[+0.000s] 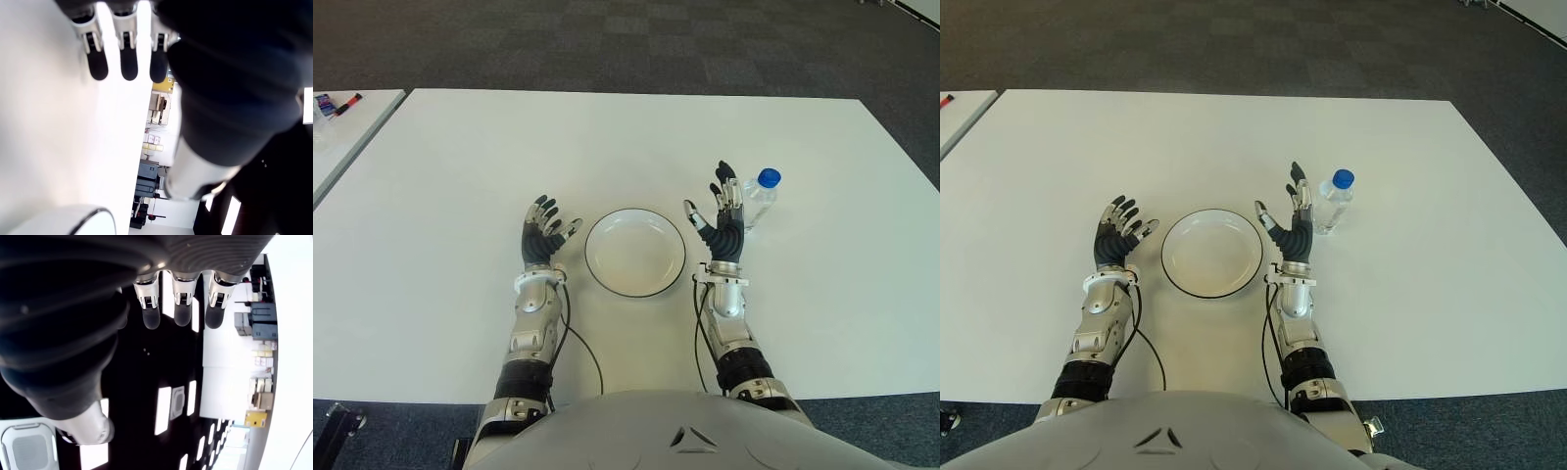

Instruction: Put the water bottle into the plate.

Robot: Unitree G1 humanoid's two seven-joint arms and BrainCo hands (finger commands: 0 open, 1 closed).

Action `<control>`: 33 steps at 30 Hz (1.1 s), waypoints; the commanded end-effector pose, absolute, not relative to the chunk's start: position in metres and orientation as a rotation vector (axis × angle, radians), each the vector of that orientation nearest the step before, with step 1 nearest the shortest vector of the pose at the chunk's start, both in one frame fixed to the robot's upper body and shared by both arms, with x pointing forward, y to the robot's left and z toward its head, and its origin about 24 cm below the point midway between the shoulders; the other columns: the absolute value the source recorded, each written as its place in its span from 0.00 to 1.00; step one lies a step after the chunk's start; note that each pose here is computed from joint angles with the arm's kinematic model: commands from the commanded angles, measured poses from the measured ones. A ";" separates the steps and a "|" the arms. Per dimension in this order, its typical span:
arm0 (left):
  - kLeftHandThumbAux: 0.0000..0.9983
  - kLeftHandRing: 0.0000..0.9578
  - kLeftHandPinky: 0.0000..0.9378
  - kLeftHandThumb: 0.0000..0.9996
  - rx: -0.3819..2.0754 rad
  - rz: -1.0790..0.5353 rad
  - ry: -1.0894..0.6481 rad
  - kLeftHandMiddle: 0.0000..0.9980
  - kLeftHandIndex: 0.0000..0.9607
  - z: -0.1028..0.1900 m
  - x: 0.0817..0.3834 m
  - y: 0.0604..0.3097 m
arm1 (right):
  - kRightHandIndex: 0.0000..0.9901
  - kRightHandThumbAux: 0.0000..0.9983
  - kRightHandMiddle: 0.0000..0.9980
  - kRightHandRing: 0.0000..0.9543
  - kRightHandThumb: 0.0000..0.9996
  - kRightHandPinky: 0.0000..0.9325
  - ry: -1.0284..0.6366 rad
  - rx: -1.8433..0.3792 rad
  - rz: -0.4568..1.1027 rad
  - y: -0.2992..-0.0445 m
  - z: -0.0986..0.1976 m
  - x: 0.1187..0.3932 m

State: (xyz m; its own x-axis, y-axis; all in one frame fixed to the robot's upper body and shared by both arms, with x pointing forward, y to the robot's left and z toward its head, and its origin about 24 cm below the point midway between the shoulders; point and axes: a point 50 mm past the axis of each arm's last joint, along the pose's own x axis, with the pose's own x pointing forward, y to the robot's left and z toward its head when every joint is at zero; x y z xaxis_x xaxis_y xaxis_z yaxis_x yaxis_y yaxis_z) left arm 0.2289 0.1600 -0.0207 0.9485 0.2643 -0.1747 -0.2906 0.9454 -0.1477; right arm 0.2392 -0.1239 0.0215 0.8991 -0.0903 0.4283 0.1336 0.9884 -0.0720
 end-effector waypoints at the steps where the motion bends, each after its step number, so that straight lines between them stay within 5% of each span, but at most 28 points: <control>1: 1.00 0.18 0.21 0.05 -0.228 0.286 0.189 0.19 0.17 -0.026 0.228 0.144 | 0.03 0.79 0.03 0.02 0.00 0.01 -0.490 -0.142 -0.117 -0.125 0.025 0.237; 33: 1.00 0.18 0.21 0.07 -0.217 0.282 0.189 0.19 0.17 -0.027 0.229 0.143 | 0.06 0.82 0.06 0.05 0.00 0.10 -0.655 -0.153 -0.163 -0.140 0.053 0.228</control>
State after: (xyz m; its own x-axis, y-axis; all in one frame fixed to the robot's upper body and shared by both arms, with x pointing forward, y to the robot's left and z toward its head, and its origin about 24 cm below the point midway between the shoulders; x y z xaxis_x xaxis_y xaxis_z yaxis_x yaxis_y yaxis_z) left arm 0.2288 0.1594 -0.0215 0.9483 0.2657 -0.1737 -0.2915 0.9455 -0.1453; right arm 0.2281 -0.1341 0.0556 0.7662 -0.0899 0.6362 0.1801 0.9805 -0.0784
